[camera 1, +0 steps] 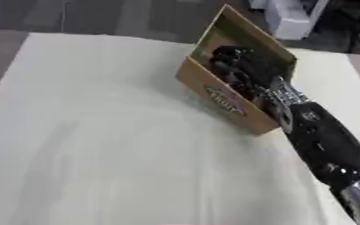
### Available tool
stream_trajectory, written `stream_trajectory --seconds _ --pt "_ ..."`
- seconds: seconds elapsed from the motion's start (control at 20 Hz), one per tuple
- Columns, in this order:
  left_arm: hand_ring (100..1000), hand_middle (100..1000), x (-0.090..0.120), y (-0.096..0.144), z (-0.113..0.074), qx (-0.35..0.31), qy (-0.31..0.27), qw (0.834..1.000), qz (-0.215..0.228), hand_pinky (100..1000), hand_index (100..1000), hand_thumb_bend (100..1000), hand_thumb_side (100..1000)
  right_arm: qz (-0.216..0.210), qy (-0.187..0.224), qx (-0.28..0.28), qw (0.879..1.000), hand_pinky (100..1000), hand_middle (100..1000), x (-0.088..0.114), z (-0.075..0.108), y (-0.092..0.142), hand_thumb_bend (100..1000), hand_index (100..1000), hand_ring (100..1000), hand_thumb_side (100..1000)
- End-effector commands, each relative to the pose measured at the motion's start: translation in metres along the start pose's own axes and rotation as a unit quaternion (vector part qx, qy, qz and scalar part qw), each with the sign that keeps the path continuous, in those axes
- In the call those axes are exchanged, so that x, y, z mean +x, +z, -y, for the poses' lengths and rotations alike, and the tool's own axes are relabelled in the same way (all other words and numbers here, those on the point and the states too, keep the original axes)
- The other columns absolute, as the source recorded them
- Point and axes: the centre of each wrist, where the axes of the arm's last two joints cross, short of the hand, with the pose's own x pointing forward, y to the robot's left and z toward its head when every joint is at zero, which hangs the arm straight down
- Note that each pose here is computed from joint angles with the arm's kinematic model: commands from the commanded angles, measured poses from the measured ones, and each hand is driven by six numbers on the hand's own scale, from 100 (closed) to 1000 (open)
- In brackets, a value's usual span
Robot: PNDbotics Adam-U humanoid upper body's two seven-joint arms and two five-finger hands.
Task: Pick up objects on the table and place them in the box.
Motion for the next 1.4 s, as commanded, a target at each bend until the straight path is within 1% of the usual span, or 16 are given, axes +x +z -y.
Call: stream_trajectory --seconds 0.05,0.35,0.6,0.75,0.85,1.05,1.1,1.15,1.2,1.25,1.35,1.4 --pt "849 860 0.005 -0.003 0.000 -0.003 -0.002 1.000 0.010 1000 882 100 1000 0.013 0.011 -0.027 0.999 544 813 -0.009 0.026 -0.009 247 820 766 1000" --pt "849 860 0.005 -0.001 -0.002 -0.003 -0.003 1.000 0.005 1000 882 100 1000 0.024 0.014 -0.078 0.997 556 811 -0.016 0.063 -0.026 256 823 772 1000" --pt "849 860 0.005 0.000 -0.003 -0.001 -0.003 1.000 0.002 1000 882 100 1000 0.031 0.000 -0.117 0.993 555 812 -0.013 0.079 -0.030 243 818 773 1000" --pt "848 860 0.004 0.002 -0.005 0.003 -0.005 1.000 0.000 1000 882 100 1000 0.051 -0.015 -0.141 0.989 549 801 -0.004 0.088 -0.023 217 812 768 1000" --pt "848 860 0.004 0.002 -0.006 0.006 -0.006 1.000 -0.001 1000 882 100 1000 0.061 -0.030 -0.149 0.987 534 798 0.005 0.094 -0.015 182 814 765 1000" --pt "849 860 0.005 0.002 -0.008 0.010 -0.008 1.000 0.000 1000 881 100 1000 0.069 -0.079 -0.172 0.980 500 781 0.030 0.115 0.003 145 801 754 1000" --pt "849 860 0.005 0.002 -0.009 0.012 -0.009 1.000 0.001 1000 881 100 1000 0.066 -0.101 -0.185 0.975 466 761 0.036 0.119 0.009 113 784 735 1000" --pt "841 851 0.005 0.002 -0.010 0.014 -0.009 1.000 0.003 1000 874 100 1000 0.063 -0.126 -0.202 0.969 426 741 0.044 0.124 0.015 100 767 711 987" --pt "831 843 0.005 0.001 -0.010 0.019 -0.006 1.000 0.007 1000 868 100 1000 0.058 -0.161 -0.225 0.959 379 715 0.052 0.127 0.022 100 748 679 956" --pt "825 839 0.005 0.001 -0.011 0.023 -0.003 1.000 0.011 1000 865 100 1000 0.055 -0.192 -0.243 0.949 358 706 0.060 0.131 0.029 100 740 665 943" --pt "814 831 0.006 0.001 -0.012 0.036 0.005 0.999 0.023 990 859 100 1000 0.047 -0.276 -0.290 0.915 305 680 0.079 0.135 0.045 100 722 626 905" --pt "813 830 0.006 0.000 -0.013 0.041 0.008 0.999 0.029 989 859 100 1000 0.044 -0.317 -0.319 0.892 294 678 0.089 0.137 0.054 100 720 618 897"
